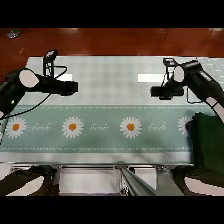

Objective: Fold the shirts.

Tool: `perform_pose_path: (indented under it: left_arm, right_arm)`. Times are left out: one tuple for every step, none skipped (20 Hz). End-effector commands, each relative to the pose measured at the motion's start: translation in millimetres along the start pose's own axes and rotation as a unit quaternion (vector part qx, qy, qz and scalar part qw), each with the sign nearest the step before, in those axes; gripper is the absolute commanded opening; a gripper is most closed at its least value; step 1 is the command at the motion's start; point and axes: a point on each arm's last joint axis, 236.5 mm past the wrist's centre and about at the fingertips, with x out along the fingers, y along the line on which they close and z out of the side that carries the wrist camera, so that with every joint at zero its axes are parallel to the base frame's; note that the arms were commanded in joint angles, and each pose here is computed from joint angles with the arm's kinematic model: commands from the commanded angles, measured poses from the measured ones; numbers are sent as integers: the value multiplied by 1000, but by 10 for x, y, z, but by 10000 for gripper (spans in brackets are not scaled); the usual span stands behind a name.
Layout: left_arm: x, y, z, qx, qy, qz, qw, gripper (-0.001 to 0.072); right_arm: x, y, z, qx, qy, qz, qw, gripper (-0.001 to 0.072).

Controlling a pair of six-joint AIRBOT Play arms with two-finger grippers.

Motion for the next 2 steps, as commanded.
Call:
perform_pose_path:
  left_arm:
    - [3,7,-2,-1,0,1,1000,22]
    - [3,7,-2,-1,0,1,1000,22]
  right_arm:
    - [3,0,-5,-1,1,-1,1000,30]
    - [3,0,-5,-1,1,-1,1000,30]
